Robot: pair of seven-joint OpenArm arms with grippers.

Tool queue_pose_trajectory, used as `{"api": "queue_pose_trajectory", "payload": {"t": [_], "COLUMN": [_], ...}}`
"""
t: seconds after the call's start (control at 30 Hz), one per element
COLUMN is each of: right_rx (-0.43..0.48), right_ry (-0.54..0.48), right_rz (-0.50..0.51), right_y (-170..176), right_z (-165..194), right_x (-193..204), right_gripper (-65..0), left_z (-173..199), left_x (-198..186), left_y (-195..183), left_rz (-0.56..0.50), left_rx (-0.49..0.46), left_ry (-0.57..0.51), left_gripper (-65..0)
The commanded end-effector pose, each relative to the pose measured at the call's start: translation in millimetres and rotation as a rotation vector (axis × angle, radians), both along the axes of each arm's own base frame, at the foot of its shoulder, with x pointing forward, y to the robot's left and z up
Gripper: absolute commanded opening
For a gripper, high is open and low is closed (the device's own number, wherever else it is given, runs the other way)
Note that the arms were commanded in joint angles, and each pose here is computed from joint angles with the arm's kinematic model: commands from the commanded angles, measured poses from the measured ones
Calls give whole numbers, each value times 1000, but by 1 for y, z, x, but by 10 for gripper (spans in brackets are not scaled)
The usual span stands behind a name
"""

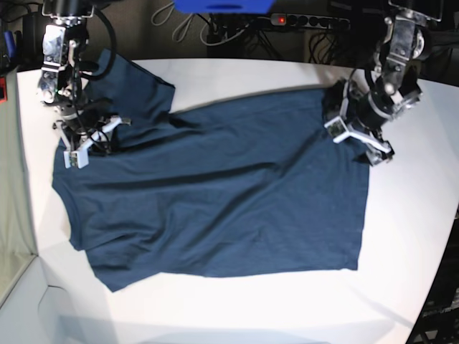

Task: Layout the t-shirt on the table in an organized manner, then fold the t-shirt properly
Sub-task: 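Release and regrasp the shirt edge with the left gripper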

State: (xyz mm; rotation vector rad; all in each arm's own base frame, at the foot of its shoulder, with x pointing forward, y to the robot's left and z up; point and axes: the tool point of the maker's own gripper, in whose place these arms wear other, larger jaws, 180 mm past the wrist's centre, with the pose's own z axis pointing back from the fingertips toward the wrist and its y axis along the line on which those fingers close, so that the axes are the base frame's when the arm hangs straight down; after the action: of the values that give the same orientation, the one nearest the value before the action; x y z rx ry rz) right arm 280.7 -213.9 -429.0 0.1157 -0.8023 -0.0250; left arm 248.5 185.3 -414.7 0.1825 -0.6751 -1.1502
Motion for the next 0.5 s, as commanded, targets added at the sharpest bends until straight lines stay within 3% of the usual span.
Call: {"api": "queue_pose_trajectory", "payload": {"t": [0.0, 0.33, 0.47], "right_rx": [-20, -20, -19], "right_ry": [23, 12, -6], "right_rz": [-6, -2, 0], "right_y": [-7, -6, -5], "right_z": [-1, 3, 8], "right_x": [-3, 5, 13], "right_gripper": [-410, -410, -410], "left_z": [-9, 13, 13], "left_x": [-20, -64, -76], "left_y": [7, 30, 37], "left_rz": [-45, -223, -246], "left_rx": [71, 213, 239], "left_ry": [69, 109, 138], "left_gripper": [-19, -18, -18]}}
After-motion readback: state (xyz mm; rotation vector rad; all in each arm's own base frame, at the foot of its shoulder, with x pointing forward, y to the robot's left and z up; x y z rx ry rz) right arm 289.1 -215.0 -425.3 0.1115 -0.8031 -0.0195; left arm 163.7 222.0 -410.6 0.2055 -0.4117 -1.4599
